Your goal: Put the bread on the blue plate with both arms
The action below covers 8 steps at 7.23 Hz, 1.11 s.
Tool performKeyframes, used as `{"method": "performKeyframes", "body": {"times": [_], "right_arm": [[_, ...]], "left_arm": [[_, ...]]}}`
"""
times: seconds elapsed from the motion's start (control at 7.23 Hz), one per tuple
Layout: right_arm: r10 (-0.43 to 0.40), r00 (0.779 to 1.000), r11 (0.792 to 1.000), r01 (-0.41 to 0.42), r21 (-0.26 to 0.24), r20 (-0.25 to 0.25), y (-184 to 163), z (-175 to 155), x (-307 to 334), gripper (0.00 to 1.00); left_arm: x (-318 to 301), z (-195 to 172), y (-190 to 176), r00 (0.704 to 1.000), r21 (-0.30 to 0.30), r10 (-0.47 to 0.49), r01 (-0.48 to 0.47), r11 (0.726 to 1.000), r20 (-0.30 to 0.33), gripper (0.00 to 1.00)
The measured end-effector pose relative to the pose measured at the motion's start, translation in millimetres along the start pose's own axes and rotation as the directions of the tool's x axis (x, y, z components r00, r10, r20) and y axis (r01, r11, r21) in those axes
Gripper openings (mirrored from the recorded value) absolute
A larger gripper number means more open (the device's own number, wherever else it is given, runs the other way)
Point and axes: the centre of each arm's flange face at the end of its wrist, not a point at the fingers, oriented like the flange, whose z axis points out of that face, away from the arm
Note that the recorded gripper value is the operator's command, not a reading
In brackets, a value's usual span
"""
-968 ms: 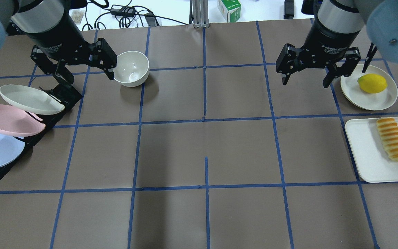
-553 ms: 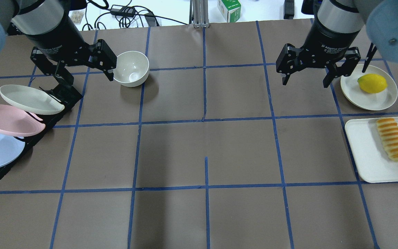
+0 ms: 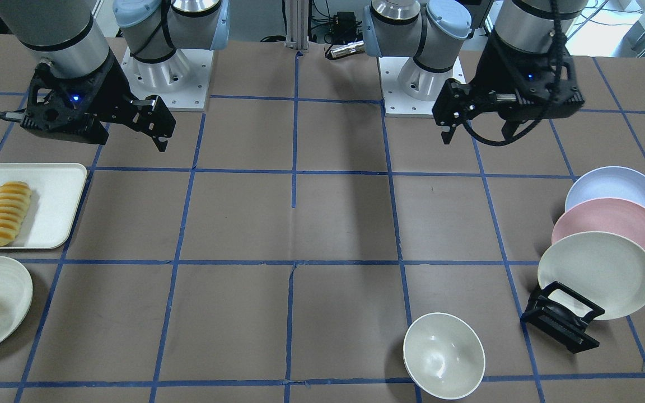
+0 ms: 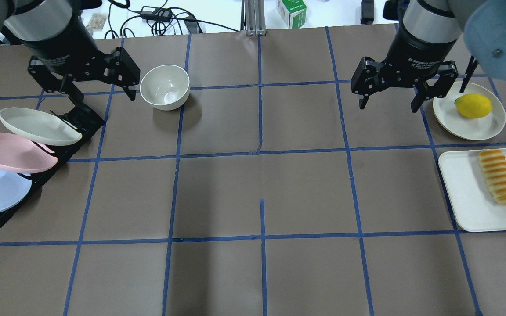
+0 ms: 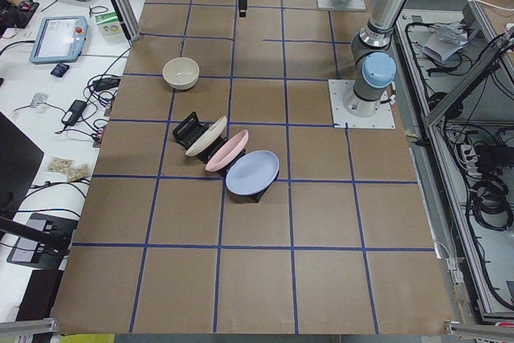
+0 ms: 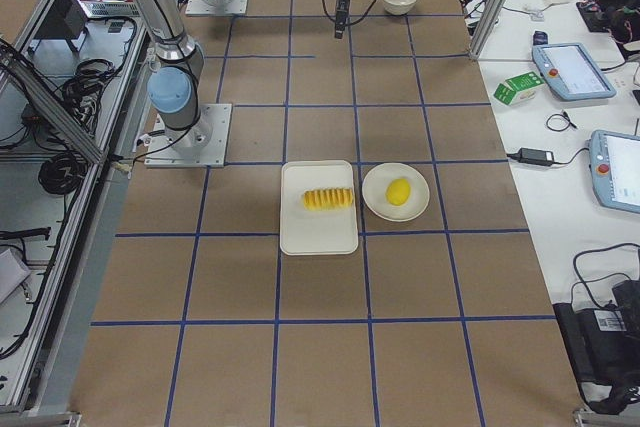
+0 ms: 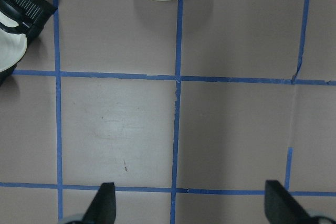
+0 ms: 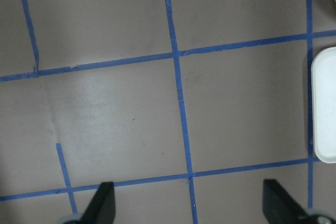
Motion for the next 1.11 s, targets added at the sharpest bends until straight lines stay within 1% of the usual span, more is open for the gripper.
{"method": "performKeyframes", "body": {"times": [0.14,0.41,0.55,0.69,0.83,0.97,1.11], "right_arm": [[0.003,1.0,1.0,-0.003,-0.001,0.001,-1,1,1,1.0],[0.03,1.0,1.0,-0.03,-0.008,0.0,-8,4,15,1.0],[0.056,0.998,0.998,-0.056,-0.01,-0.006,-14,5,31,1.0],[0.069,0.998,0.997,-0.069,-0.015,-0.006,-21,6,58,1.0],[0.05,0.999,0.999,-0.05,-0.021,-0.003,-31,7,96,1.0],[0.032,0.999,0.999,-0.032,-0.035,-0.01,-38,14,136,1.0],[0.018,1.0,0.998,-0.019,-0.058,-0.021,-43,25,173,1.0]], "left_arm": [[-38,10,-12,0.997,-0.019,-0.068,0.068,0.997,0.032,1.0],[-148,26,-26,0.982,-0.046,-0.181,0.183,0.982,0.06,1.0],[-218,38,-24,0.964,-0.053,-0.259,0.263,0.963,0.065,1.0],[-291,59,-14,0.936,-0.057,-0.346,0.35,0.935,0.068,1.0],[-351,85,2,0.912,-0.044,-0.404,0.408,0.912,0.074,1.0],[-394,113,17,0.896,-0.007,-0.434,0.437,0.9,0.091,1.0],[-430,145,31,0.874,0.021,-0.474,0.474,0.88,0.105,1.0]]}}
